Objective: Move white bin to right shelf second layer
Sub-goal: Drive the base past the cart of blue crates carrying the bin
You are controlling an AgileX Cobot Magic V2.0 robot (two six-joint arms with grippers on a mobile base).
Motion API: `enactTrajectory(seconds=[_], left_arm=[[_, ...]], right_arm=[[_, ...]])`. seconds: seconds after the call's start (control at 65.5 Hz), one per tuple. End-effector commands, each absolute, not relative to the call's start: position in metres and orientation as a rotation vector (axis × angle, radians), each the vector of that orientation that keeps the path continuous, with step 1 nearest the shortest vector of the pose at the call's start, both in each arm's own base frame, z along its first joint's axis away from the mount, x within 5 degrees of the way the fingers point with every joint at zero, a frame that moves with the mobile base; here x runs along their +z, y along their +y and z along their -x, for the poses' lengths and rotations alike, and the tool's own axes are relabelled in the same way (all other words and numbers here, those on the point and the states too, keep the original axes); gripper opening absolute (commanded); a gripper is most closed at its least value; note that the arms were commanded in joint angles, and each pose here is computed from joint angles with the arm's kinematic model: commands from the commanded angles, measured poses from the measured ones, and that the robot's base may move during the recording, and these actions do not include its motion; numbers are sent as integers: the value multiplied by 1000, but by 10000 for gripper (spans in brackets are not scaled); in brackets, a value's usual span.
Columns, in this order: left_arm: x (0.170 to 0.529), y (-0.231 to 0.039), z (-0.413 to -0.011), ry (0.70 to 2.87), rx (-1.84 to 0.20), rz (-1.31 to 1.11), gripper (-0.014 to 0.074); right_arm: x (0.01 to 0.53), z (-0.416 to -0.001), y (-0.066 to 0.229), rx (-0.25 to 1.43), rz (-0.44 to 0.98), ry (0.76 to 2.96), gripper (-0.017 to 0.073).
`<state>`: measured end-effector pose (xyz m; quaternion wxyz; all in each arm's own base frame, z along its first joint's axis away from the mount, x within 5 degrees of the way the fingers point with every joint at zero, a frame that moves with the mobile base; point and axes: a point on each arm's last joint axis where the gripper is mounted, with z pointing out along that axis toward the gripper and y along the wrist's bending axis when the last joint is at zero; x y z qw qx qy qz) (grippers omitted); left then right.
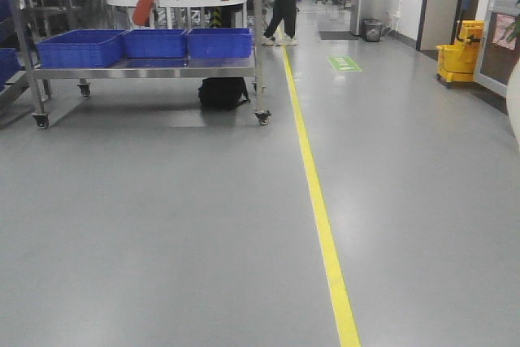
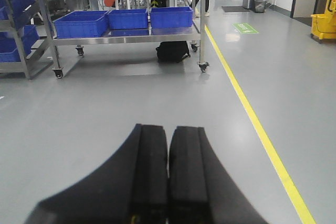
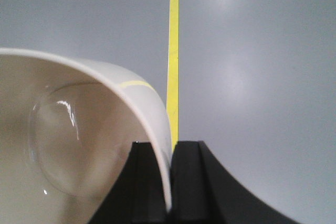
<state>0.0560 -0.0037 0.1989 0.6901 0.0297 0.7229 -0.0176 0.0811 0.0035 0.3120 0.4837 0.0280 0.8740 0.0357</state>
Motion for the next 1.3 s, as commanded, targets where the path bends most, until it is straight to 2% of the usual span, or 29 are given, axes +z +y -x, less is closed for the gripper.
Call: enactTrajectory(seconds=[0.0, 1.283], left_arm=[[195, -4, -56, 1551, -44, -63, 85], [195, -4, -56, 1551, -44, -63, 85]], right_arm=[[328, -85, 3, 92, -64, 2016, 48], [328, -85, 3, 92, -64, 2015, 48]])
